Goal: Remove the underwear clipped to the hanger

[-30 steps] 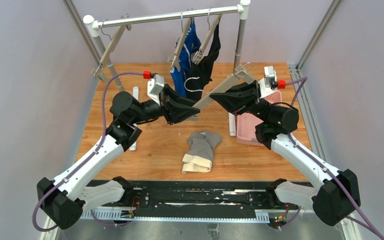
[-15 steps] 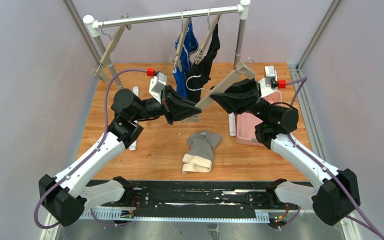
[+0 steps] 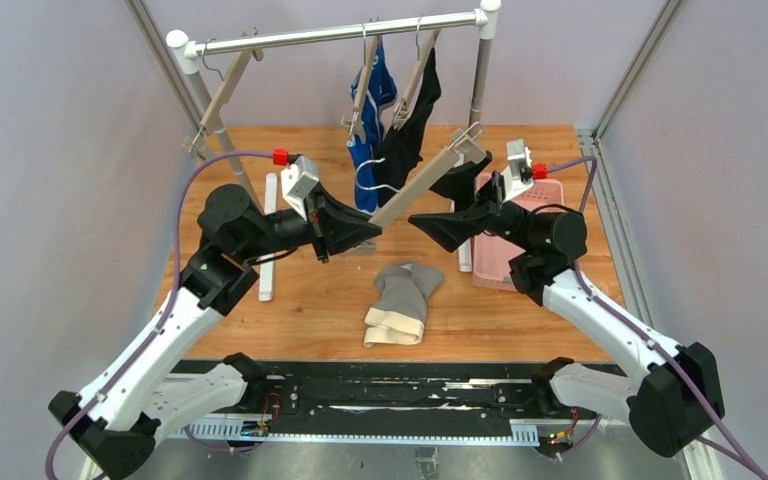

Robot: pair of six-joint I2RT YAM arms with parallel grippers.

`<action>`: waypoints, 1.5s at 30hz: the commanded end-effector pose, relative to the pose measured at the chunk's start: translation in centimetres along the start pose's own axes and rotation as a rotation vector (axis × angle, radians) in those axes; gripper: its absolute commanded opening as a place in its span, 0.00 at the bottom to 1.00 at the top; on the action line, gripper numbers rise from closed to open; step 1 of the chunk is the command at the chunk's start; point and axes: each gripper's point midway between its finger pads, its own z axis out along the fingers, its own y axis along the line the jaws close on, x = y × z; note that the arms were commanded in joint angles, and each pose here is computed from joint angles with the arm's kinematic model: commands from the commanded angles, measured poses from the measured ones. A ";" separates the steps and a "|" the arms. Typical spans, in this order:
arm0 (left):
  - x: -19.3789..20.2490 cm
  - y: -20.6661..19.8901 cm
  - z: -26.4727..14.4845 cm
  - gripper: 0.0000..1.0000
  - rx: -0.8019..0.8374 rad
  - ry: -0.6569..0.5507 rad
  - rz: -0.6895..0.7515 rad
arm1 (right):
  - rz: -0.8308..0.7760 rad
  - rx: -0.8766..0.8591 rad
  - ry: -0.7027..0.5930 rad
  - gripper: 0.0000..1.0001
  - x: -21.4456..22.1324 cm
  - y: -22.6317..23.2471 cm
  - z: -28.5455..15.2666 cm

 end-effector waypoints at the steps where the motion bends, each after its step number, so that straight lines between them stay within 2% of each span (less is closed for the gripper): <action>1: 0.1 -0.1 -3.4 0.00 -0.149 0.062 0.059 | -0.051 0.066 0.165 0.88 3.6 -0.3 -1.9; 5: 0.5 -1.2 -7.1 0.00 -0.255 0.103 0.064 | -0.175 0.234 0.394 0.88 8.5 -1.7 -5.1; 8: -0.2 -1.9 -10.4 0.00 -0.365 0.066 0.074 | -0.243 0.373 0.578 0.89 12.0 -2.9 -8.1; 13: -2.2 -2.5 -15.2 0.00 -0.540 -0.034 0.086 | -0.202 0.502 0.795 0.89 17.3 -4.9 -12.2; 16: -2.1 -1.1 -17.2 0.00 -0.681 -0.036 0.073 | -0.173 0.528 0.902 0.88 20.3 -5.1 -13.8; 22: 2.0 4.5 -21.2 0.00 -1.059 0.117 0.006 | -0.210 0.557 1.056 0.88 24.6 -4.9 -16.3; 26: 3.6 7.0 -21.8 0.00 -1.170 0.157 0.012 | -0.192 0.544 1.102 0.88 26.4 -4.6 -16.9; 31: 3.0 9.0 -21.3 0.00 -1.247 0.160 0.042 | -0.149 0.498 1.138 0.87 28.7 -4.2 -17.4; 40: 1.6 12.6 -17.6 0.00 -1.215 0.253 0.062 | -0.061 0.493 1.256 0.85 33.7 -4.6 -19.3; 43: 0.9 14.1 -16.2 0.00 -1.180 0.241 0.041 | -0.030 0.521 1.288 0.79 34.8 -4.9 -19.8; 45: 0.1 15.0 -15.5 0.00 -1.172 0.238 0.047 | -0.024 0.565 1.318 0.67 35.0 -5.4 -20.3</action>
